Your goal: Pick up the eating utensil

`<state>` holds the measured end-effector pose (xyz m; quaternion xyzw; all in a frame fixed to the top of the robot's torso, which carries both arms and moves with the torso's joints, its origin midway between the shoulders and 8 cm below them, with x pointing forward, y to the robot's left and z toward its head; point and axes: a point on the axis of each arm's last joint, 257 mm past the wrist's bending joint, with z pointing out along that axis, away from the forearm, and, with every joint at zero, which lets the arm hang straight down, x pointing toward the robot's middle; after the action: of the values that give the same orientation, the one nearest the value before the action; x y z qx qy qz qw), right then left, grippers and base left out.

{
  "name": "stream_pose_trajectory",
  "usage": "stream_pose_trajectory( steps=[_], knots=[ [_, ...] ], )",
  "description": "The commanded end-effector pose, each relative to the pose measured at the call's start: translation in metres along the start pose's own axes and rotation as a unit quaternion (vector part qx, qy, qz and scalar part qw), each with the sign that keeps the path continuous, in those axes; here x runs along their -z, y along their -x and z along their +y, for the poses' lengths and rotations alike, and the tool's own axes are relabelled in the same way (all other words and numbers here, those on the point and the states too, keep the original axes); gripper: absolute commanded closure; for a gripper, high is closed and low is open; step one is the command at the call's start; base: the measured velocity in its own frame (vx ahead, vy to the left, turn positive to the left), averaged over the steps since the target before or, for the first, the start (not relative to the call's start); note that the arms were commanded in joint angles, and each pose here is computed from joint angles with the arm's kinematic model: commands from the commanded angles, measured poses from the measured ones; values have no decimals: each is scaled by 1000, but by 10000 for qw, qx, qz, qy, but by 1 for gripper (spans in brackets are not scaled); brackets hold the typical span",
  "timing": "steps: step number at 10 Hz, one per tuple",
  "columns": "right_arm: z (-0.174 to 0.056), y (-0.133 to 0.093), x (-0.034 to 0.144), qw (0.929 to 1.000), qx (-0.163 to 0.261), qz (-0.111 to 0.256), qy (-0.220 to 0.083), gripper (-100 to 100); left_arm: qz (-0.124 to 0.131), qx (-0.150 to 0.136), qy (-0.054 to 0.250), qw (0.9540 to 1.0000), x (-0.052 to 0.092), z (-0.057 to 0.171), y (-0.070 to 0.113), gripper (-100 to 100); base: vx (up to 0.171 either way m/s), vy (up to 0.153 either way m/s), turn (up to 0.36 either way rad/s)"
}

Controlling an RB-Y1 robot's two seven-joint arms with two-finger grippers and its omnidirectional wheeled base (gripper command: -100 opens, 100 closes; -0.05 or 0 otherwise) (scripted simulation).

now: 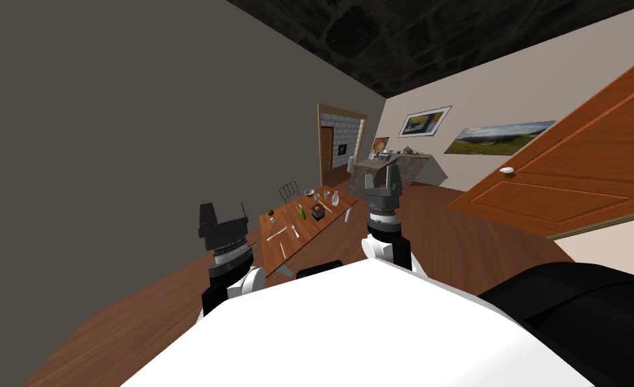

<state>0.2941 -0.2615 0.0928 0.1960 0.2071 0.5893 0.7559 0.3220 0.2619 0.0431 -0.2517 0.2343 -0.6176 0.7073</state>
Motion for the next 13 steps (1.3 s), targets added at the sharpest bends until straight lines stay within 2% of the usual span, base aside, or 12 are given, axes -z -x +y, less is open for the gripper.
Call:
stream_pose_trajectory(
  steps=[1,3,6,7,9,10,12,13],
  knots=[
    [0,0,0,10000,0,0,0,0,119,63,330,9994,10,25,-5,-100,-7,8,-260],
    [0,0,0,10000,0,0,0,0,228,117,681,9974,21,51,-9,-100,-20,26,-252],
    [0,0,0,10000,0,0,0,0,429,193,1322,9901,46,97,-16,-100,-12,21,-230],
    [0,0,0,10000,0,0,0,0,429,188,1373,9894,49,101,-16,-100,-8,13,-104],
    [0,0,0,10000,0,0,0,0,576,225,1845,9809,70,133,-19,-100,-5,7,-278],
    [0,0,0,10000,0,0,0,0,574,214,1920,9795,74,139,-18,-100,-4,13,-92],
    [0,0,0,10000,0,0,0,0,725,230,2442,9667,100,173,-20,-100,-1,7,-296],
    [0,0,0,10000,0,0,0,0,722,215,2525,9647,106,179,-19,-100,-1,16,-97]
  ],
)
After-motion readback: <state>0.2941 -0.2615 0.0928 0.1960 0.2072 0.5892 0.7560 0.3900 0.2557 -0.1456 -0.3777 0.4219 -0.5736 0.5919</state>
